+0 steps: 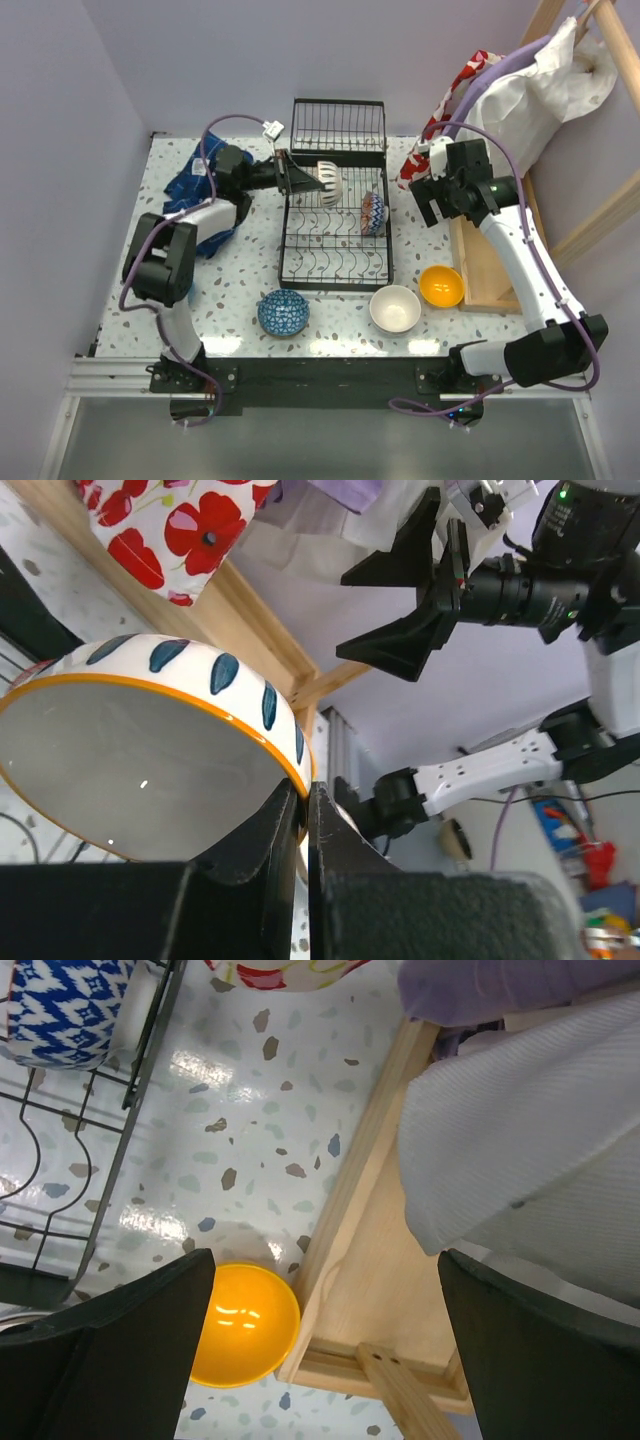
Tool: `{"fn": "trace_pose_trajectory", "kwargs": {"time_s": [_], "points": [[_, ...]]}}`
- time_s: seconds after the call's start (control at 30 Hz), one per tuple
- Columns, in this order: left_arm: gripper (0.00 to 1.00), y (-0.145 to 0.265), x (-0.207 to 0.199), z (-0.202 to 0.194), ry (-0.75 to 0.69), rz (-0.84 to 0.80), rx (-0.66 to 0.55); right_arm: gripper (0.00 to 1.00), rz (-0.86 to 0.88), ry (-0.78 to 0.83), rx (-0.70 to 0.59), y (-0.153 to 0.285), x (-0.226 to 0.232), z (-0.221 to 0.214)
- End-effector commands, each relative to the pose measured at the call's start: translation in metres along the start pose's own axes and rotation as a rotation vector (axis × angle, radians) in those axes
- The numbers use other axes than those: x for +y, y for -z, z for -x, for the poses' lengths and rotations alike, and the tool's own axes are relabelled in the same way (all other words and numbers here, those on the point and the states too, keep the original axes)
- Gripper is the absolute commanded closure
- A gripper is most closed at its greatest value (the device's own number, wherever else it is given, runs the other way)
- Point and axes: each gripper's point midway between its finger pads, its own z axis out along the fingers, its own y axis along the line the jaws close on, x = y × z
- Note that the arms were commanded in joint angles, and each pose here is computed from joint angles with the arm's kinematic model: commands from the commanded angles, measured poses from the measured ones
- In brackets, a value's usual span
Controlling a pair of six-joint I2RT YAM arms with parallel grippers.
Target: Load the bowls into the dish rack
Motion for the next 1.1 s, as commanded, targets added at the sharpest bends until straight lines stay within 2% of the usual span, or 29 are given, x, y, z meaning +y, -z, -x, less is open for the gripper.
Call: {"fn": "trace_pose_trajectory", "kwargs": {"time_s": [0.0,0.67,1.07], "points": [[1.0,-0.008,-0.028,0.021,-0.032,-0.201,-0.096,0.01,-0.058,-0.033,-0.024,0.007,-0.017,0.005],[1.0,-0.053,0.033,-0.021,0.052,-0.247,-0.015,0.01,-0.036,-0.016,0.032,-0.003,-0.018,0.0],[1.0,-0.082,0.046,-0.056,0.079,-0.29,0.069,0.01,-0.005,-0.007,0.054,-0.008,-0.012,-0.006]]}}
